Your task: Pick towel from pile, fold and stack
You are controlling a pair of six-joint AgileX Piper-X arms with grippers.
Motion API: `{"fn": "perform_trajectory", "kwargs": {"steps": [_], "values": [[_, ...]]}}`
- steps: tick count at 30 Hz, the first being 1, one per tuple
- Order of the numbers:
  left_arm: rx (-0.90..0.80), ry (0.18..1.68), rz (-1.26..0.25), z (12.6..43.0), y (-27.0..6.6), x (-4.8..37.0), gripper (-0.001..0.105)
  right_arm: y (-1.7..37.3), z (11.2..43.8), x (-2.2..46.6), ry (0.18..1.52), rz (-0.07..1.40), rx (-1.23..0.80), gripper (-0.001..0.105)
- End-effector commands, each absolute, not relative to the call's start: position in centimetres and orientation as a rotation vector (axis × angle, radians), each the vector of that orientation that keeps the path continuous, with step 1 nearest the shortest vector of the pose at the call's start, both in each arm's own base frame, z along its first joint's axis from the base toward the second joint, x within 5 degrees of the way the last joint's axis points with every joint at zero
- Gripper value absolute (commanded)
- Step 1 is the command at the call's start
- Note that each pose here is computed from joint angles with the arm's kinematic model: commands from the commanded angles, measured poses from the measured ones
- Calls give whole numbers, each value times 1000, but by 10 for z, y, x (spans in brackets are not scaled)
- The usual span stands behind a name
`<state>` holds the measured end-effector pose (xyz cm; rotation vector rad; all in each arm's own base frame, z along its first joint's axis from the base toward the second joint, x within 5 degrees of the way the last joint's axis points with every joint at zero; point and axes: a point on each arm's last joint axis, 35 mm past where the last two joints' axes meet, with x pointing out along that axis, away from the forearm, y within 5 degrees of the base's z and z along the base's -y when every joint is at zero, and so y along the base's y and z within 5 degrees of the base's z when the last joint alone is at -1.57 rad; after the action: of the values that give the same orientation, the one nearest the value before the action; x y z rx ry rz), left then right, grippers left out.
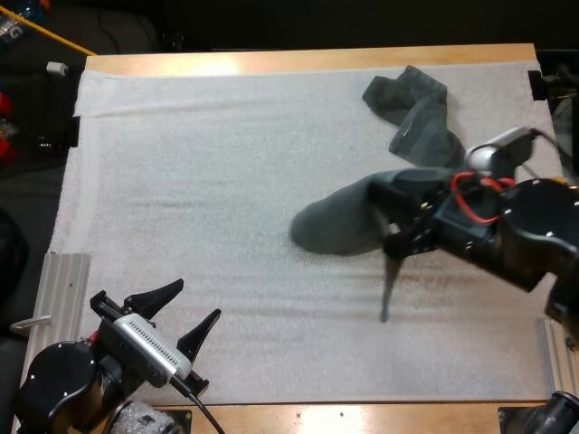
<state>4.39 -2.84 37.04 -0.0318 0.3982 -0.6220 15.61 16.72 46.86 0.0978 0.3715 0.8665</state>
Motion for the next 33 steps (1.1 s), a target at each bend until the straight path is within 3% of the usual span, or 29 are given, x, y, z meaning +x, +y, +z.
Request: {"fn": "perform_trajectory", "kwargs": {"steps": [1, 7, 11, 17, 23, 28, 33], "values": [[-46, 390, -631, 373, -29, 44, 55, 176, 471, 155, 364, 900, 124, 0], [-46, 390, -631, 373, -29, 44, 55, 214, 443, 161, 476, 956, 63, 0], [-46, 390, -631, 373, -29, 44, 55, 237, 386, 183, 616, 860, -50, 0], [-46, 390, -631, 373, -29, 44, 55, 249, 318, 204, 702, 657, -323, 0], [-46, 390, -631, 373, -29, 44, 55, 227, 303, 230, 732, 427, -406, 0], [-46, 390, -631, 373, -29, 44, 55, 201, 304, 253, 753, 335, -399, 0], [-46, 390, -631, 373, -29, 44, 55, 177, 296, 258, 867, 295, -461, 2]]}}
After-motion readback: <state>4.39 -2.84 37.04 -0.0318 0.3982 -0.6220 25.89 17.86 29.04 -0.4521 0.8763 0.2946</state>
